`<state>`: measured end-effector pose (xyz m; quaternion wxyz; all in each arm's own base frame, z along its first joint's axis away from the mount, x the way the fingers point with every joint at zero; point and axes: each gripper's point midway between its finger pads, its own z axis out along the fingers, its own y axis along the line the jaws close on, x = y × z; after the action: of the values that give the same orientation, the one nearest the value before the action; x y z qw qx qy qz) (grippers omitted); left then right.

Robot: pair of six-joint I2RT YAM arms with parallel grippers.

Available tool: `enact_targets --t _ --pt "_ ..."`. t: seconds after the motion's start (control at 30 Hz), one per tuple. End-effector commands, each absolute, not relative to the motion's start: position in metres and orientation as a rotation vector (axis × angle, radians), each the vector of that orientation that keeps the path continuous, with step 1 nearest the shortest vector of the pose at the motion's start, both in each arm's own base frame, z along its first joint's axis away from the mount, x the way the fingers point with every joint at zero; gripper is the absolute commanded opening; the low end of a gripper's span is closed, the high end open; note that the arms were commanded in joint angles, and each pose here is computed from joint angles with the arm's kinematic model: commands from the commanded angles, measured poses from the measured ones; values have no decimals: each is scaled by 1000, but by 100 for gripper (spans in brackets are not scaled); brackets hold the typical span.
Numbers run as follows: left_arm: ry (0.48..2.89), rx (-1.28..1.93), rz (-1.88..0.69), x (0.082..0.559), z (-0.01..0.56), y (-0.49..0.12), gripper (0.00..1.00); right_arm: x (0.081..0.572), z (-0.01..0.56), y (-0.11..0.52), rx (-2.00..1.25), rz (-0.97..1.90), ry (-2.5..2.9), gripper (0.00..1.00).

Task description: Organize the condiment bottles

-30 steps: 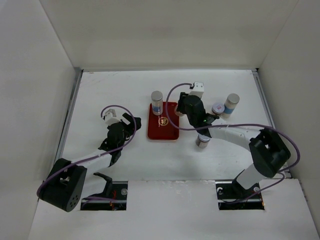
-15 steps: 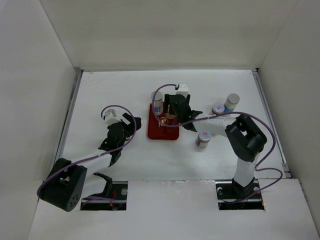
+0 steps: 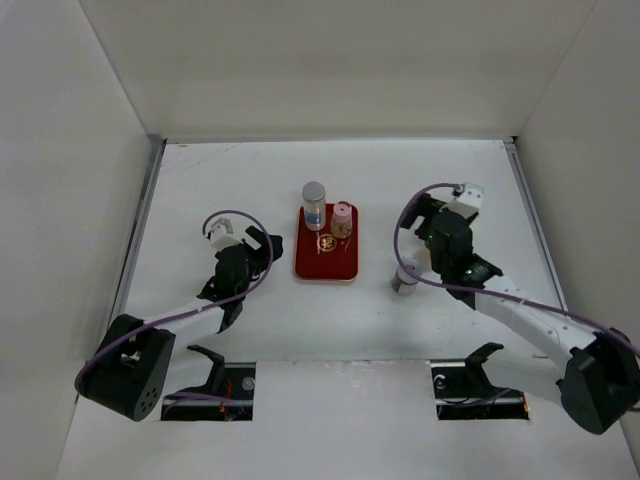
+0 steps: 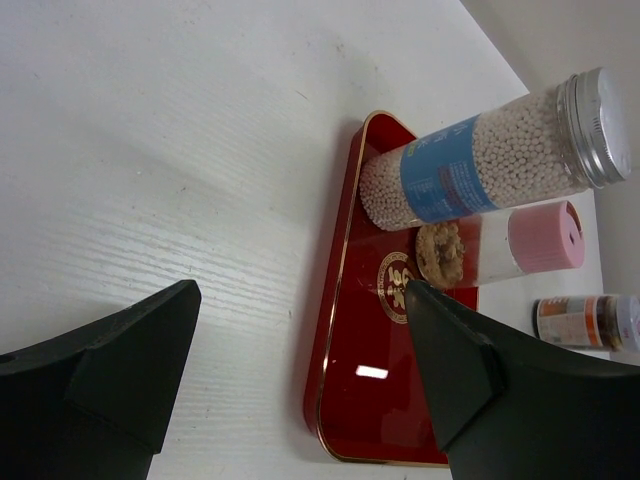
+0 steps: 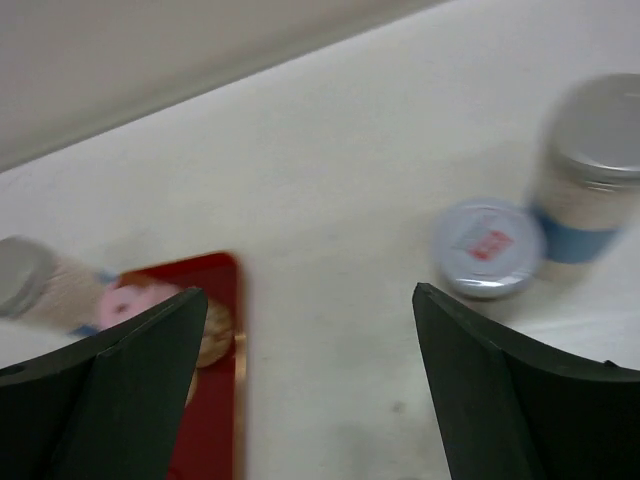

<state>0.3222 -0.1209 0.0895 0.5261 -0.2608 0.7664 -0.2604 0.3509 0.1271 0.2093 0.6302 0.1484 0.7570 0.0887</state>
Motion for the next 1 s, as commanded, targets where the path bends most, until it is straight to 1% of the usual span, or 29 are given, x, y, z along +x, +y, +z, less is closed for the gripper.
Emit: enact_targets --t 0.0,0.07,0.17,0.23,0.3,0.33,0.37,0.47,0.5,0.53,0.63,0.77,0.83,0.97 --pt "1773 -616 -667 328 106 -126 83 335 164 67 477 17 1832 93" --pt "1766 -610 -677 327 110 -127 83 330 147 57 481 -15 1884 95" --pt "1761 -618 -664 328 109 -125 83 331 132 58 455 -10 1949 96" --pt "1780 -614 -663 329 104 -127 83 335 128 66 436 18 1971 96" --pt "1781 -605 -677 328 106 -130 83 343 125 73 419 39 1982 93" --pt "1775 -607 -676 328 107 -129 83 348 122 75 410 37 1991 88" --pt "1771 -609 -670 328 108 -128 83 352 119 75 405 24 2004 81" --pt "1782 -614 -664 329 104 -127 83 361 121 73 398 -26 2000 52" --pt "1784 -609 -672 328 104 -128 83 363 127 69 415 -46 1975 46" --pt "1776 -607 -678 328 107 -129 83 364 137 66 430 -63 1940 42" --pt "1770 -615 -663 328 107 -127 83 364 179 81 399 -37 1826 40" --pt "1786 -602 -679 328 105 -131 83 366 217 131 297 111 1745 41" --pt "1769 -615 -669 329 107 -126 83 368 221 161 244 176 1752 42" --pt "1778 -617 -665 328 104 -125 83 367 210 226 149 298 1801 43"
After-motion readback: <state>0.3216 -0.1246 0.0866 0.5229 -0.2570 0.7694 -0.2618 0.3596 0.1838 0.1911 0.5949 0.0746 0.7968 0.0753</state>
